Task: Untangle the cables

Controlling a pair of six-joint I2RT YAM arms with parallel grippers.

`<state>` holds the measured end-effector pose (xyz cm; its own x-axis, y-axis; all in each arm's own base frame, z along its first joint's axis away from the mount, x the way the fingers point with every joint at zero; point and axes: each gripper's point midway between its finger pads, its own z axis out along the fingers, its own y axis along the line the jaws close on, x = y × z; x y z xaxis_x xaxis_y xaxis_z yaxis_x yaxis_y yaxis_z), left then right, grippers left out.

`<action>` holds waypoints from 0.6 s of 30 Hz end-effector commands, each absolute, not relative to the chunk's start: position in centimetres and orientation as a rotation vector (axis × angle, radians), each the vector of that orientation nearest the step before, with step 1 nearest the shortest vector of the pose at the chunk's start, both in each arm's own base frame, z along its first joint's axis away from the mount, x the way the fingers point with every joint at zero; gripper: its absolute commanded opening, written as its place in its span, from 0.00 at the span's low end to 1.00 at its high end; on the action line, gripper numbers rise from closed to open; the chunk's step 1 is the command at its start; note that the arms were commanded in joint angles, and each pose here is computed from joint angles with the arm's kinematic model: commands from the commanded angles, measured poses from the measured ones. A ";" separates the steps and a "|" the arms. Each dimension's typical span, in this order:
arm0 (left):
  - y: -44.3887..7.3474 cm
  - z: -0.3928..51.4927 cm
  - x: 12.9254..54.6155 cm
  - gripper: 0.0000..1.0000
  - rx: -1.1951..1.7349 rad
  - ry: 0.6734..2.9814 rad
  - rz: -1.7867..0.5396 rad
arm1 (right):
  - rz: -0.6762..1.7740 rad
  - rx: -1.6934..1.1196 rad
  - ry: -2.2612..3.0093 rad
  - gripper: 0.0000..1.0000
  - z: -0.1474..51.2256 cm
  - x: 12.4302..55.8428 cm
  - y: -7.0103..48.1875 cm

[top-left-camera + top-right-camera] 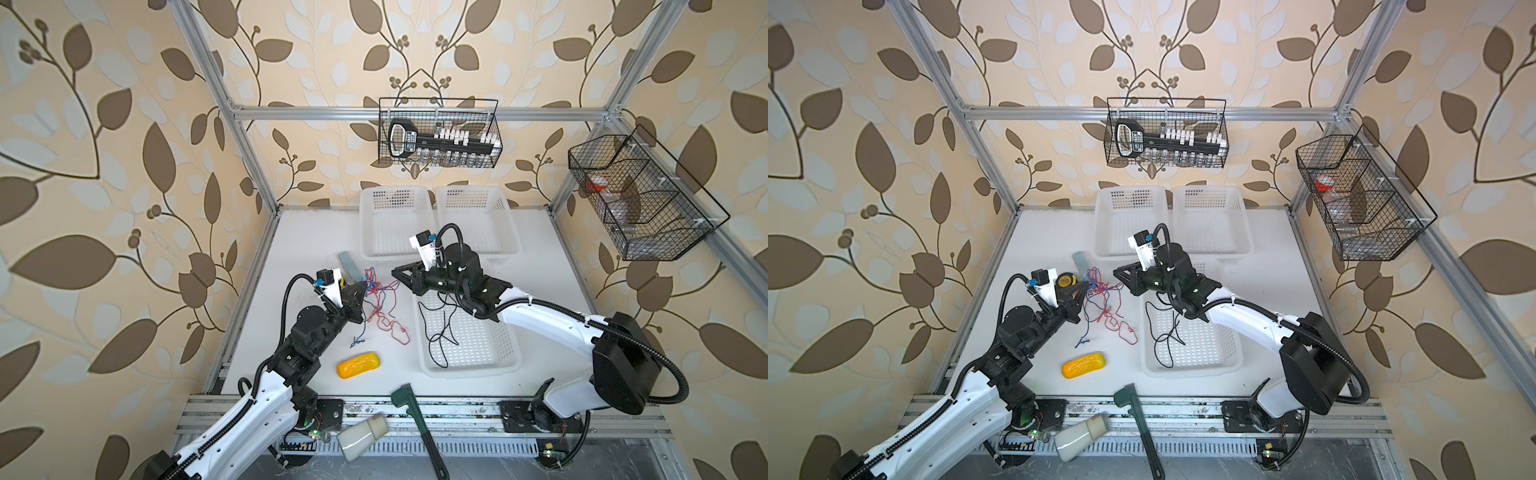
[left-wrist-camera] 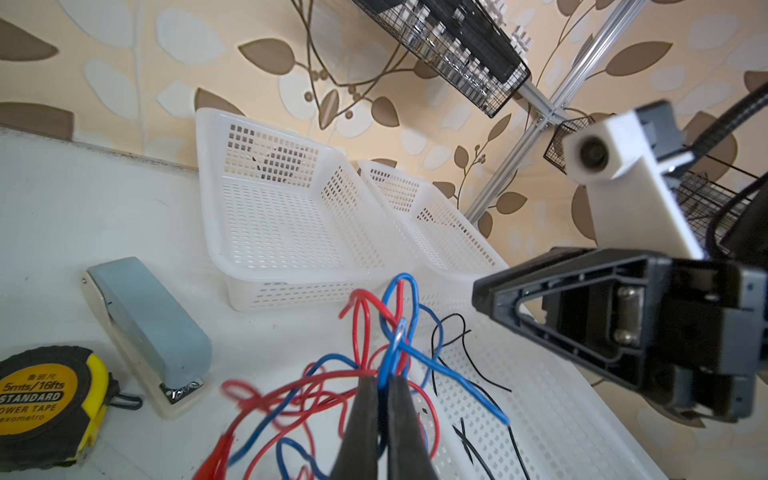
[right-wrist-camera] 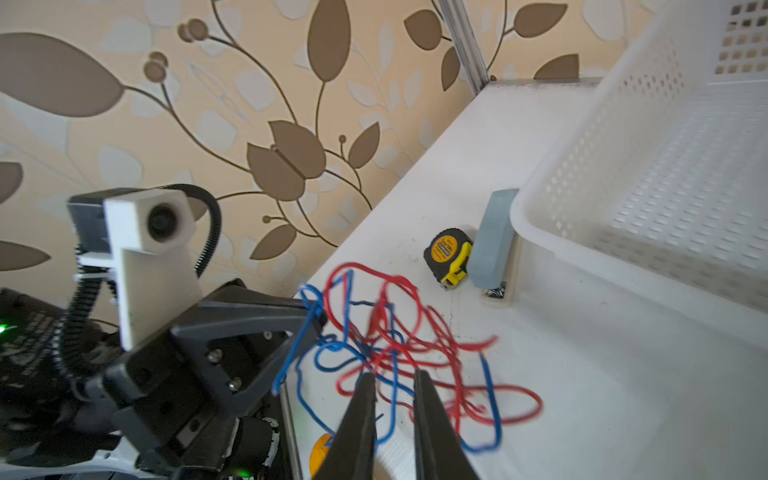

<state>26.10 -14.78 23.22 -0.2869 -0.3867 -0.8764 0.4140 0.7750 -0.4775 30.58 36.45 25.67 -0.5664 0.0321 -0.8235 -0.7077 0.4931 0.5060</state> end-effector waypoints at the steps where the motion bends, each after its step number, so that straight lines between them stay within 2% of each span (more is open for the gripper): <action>1: -15.6 28.1 25.7 0.00 0.096 1.548 -0.832 | 1.167 -0.638 1.870 0.23 27.1 30.1 37.8; 6: -16.0 28.1 25.7 0.00 0.115 1.554 -0.844 | 1.199 -0.649 1.875 0.28 27.1 30.2 38.9; 14: -16.1 28.4 25.6 0.00 0.127 1.543 -0.847 | 1.214 -0.672 1.913 0.29 25.7 30.0 40.1; 16: -16.2 28.4 25.6 0.00 0.134 1.544 -0.851 | 1.234 -0.674 1.903 0.26 26.0 29.9 40.4; 18: -16.3 28.3 25.6 0.00 0.136 1.548 -0.852 | 1.256 -0.674 1.889 0.17 26.2 29.8 40.6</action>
<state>25.90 -15.84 23.80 -0.2920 -0.3592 -0.8864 0.4701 0.7532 -0.4601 29.98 39.64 24.13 -0.6015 -0.0386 -0.7980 -0.7302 0.4318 0.5295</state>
